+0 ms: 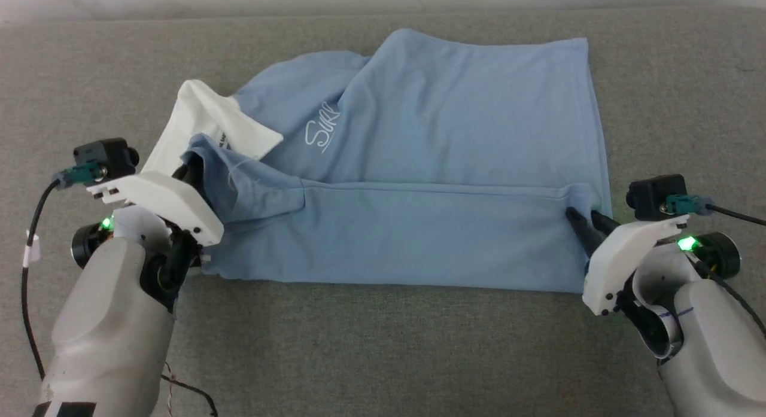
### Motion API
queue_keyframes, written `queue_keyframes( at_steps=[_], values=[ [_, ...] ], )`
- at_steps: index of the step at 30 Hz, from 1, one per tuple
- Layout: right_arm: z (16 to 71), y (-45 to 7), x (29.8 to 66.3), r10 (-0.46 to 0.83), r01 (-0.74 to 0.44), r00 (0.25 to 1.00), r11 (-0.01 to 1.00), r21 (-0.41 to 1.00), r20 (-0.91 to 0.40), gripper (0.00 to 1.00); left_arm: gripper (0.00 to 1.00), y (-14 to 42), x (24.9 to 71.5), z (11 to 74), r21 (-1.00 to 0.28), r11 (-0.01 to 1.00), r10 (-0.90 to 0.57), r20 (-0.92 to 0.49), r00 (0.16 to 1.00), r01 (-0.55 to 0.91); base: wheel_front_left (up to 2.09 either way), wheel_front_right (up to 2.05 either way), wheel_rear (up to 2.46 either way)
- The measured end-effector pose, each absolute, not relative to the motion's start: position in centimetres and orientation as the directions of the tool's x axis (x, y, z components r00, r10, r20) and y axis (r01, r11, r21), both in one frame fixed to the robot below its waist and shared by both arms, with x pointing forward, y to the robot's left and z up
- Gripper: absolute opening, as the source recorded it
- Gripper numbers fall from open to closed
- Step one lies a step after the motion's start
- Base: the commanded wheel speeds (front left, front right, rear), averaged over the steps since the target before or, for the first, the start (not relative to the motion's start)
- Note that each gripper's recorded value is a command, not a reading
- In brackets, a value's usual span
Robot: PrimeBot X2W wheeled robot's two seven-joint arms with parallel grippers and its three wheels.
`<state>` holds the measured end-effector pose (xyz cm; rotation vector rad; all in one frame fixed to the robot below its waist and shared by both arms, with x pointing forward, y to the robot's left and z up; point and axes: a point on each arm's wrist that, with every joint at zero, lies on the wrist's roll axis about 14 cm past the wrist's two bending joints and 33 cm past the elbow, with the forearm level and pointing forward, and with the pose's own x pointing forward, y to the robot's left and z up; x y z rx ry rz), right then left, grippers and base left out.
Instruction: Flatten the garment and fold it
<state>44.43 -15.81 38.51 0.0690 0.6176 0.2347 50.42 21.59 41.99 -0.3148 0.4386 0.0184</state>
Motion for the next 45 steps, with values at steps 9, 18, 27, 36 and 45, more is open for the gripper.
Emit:
queue_keyframes(
  at_steps=[9,18,27,36,45],
  values=[
    [41.0,-15.0,45.3,0.255,-0.204,0.876,0.965,0.165,-0.41,1.0,1.0,22.1,50.2,41.9,-0.355,0.931,-0.047,-0.355,0.934,-0.088,0.0,0.0,0.0],
    [47.9,-16.1,43.7,0.189,-0.171,0.973,0.976,0.137,-0.13,1.0,1.0,24.7,48.8,46.0,-0.324,0.944,-0.06,-0.345,0.937,-0.058,0.0,0.0,0.0],
    [51.5,-15.5,40.2,0.183,-0.174,0.981,0.975,0.137,-0.057,1.0,1.0,25.8,43.5,45.7,-0.288,0.957,-0.16,-0.586,0.795,-0.02,0.0,0.0,0.0],
    [52.5,-15.4,39.7,0.176,-0.167,0.983,0.976,0.143,-0.052,1.0,1.0,24.2,41.0,42.2,-0.281,0.958,-0.186,-0.745,0.64,-0.048,0.0,0.0,0.0],
    [50.3,-16.6,39.8,0.141,-0.12,0.982,0.98,0.162,-0.126,1.0,1.0,23.7,41.8,38.3,-0.205,0.976,-0.132,-0.833,0.536,-0.078,0.0,0.0,0.0]
  ],
)
